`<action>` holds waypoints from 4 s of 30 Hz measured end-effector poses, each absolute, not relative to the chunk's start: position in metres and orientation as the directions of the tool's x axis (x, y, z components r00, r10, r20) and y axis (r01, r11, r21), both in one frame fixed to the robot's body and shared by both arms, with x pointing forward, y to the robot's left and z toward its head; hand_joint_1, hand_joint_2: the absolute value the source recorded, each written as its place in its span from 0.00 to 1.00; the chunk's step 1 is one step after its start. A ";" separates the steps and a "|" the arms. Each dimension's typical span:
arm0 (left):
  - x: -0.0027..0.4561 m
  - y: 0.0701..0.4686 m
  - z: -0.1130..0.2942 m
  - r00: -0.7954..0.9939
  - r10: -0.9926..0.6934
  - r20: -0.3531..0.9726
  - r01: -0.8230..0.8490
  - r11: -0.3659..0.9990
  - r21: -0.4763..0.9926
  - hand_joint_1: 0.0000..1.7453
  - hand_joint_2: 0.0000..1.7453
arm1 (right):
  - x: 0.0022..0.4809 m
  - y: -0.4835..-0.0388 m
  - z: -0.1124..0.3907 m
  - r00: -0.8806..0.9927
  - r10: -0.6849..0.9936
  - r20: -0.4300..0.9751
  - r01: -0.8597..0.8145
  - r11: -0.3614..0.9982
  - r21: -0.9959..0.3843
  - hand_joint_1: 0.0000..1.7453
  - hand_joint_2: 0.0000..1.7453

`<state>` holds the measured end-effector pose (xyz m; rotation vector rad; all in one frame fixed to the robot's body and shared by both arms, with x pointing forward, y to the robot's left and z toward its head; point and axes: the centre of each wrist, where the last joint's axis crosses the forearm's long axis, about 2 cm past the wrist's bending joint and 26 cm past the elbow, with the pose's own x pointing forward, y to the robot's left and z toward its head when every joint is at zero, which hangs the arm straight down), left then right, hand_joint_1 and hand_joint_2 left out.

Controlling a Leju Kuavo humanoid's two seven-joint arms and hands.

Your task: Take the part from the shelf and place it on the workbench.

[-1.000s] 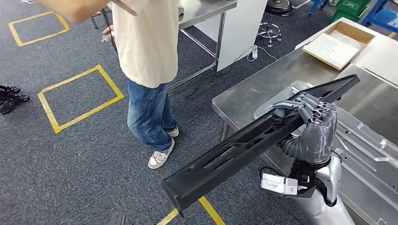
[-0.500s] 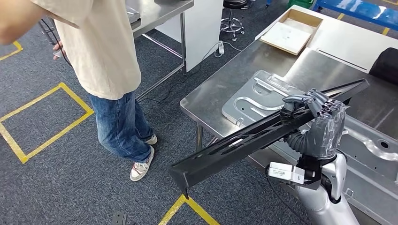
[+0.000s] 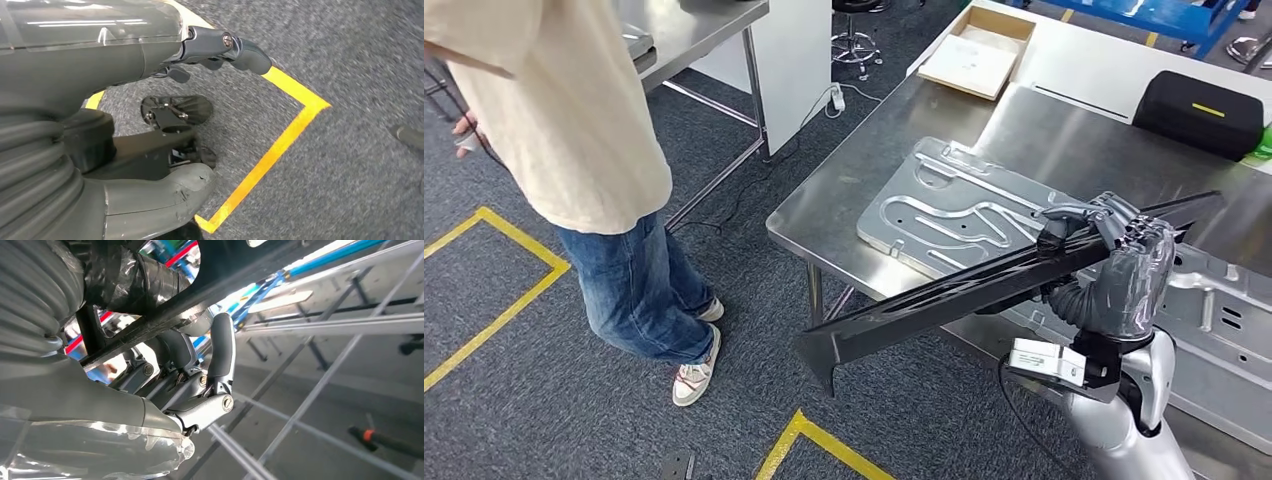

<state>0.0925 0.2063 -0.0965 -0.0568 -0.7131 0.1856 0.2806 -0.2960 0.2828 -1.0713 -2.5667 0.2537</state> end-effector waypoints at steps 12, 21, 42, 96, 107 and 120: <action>0.095 0.205 -0.096 0.748 0.173 0.641 -0.121 0.985 -0.124 0.00 1.00 | 0.314 -0.347 0.282 -0.472 0.824 0.314 0.687 0.567 -0.455 1.00 1.00; 0.106 0.202 -0.093 0.744 0.150 0.651 -0.079 0.987 -0.138 0.00 1.00 | 0.358 -0.411 0.296 -0.318 0.905 0.284 0.646 0.426 -0.634 1.00 1.00; 0.119 0.197 -0.088 0.742 0.092 0.664 0.011 0.989 -0.149 0.00 1.00 | 0.429 -0.399 0.246 -0.223 0.950 0.218 0.403 0.293 -0.867 1.00 1.00; 0.120 0.195 -0.088 0.705 0.060 0.706 0.062 0.987 -0.146 0.00 1.00 | 0.441 -0.385 0.258 -0.217 0.965 0.147 0.506 0.240 -0.829 0.00 1.00; 0.119 0.197 -0.089 0.706 0.067 0.705 0.047 0.989 -0.141 0.00 1.00 | 0.456 -0.393 0.267 -0.053 0.983 0.177 0.438 0.182 -0.880 0.00 0.00; 0.119 0.195 -0.088 0.707 0.063 0.704 0.051 0.989 -0.140 0.00 0.75 | 0.454 -0.395 0.257 -0.056 0.987 0.151 0.473 0.160 -0.866 0.00 0.00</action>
